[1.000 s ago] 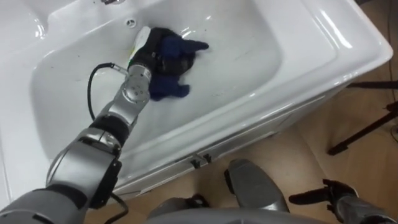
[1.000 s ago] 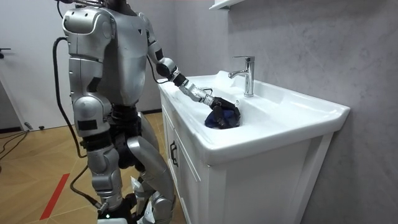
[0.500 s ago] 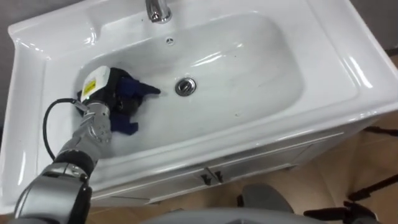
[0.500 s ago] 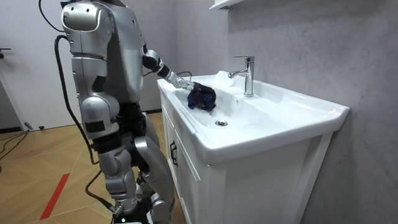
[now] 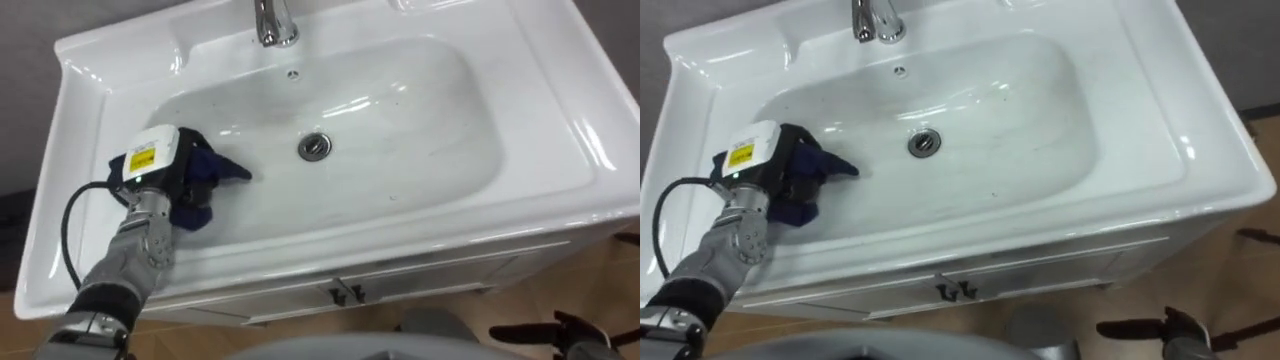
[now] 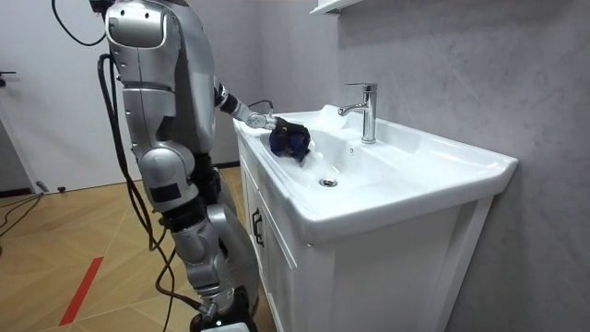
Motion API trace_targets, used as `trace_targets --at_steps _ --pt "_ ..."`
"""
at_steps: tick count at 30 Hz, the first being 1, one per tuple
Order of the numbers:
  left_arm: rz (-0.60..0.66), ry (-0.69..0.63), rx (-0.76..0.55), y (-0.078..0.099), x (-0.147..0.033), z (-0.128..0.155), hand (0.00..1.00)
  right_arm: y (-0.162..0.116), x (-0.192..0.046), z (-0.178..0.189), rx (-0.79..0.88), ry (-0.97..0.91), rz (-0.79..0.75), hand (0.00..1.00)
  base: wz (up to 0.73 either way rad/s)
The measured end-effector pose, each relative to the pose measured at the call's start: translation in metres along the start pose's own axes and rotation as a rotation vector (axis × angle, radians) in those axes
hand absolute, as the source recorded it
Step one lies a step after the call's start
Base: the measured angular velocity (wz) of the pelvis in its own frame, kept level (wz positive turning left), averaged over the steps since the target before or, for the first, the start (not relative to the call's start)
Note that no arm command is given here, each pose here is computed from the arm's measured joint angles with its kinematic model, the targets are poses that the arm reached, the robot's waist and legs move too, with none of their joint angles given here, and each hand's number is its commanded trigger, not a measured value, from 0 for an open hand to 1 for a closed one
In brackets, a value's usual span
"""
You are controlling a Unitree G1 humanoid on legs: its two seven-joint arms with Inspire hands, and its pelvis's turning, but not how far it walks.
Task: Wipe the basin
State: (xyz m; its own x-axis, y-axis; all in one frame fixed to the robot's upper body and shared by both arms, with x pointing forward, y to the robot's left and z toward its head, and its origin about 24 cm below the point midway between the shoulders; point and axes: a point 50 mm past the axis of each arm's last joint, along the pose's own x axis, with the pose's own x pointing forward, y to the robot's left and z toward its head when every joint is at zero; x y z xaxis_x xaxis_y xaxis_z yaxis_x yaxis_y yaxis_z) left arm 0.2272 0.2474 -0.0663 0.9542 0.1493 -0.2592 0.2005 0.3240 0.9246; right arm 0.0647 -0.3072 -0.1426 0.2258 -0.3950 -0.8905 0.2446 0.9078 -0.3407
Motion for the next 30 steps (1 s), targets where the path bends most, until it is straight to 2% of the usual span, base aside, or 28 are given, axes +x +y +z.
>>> trace_targets --at_steps 6,12,16,23,30 --pt "-0.006 0.041 -0.031 -0.001 0.006 0.007 1.0 0.008 0.0 0.003 -0.002 -0.004 0.02 0.0 0.06" --pt "-0.051 0.07 -0.23 0.002 0.033 0.044 1.0 0.027 0.0 0.006 -0.02 -0.004 0.066 0.0 0.03" --pt "-0.096 0.034 -0.266 0.003 0.043 0.071 1.0 0.034 0.001 0.01 -0.045 0.0 0.094 0.0 -0.05" --pt "-0.185 0.01 -0.441 0.003 0.054 0.109 1.0 0.036 0.001 0.017 -0.08 -0.006 0.1 0.0 -0.08" --pt "-0.204 0.027 -0.609 0.016 0.063 0.119 1.0 0.035 0.002 0.017 -0.126 0.006 0.096 0.0 -0.06"
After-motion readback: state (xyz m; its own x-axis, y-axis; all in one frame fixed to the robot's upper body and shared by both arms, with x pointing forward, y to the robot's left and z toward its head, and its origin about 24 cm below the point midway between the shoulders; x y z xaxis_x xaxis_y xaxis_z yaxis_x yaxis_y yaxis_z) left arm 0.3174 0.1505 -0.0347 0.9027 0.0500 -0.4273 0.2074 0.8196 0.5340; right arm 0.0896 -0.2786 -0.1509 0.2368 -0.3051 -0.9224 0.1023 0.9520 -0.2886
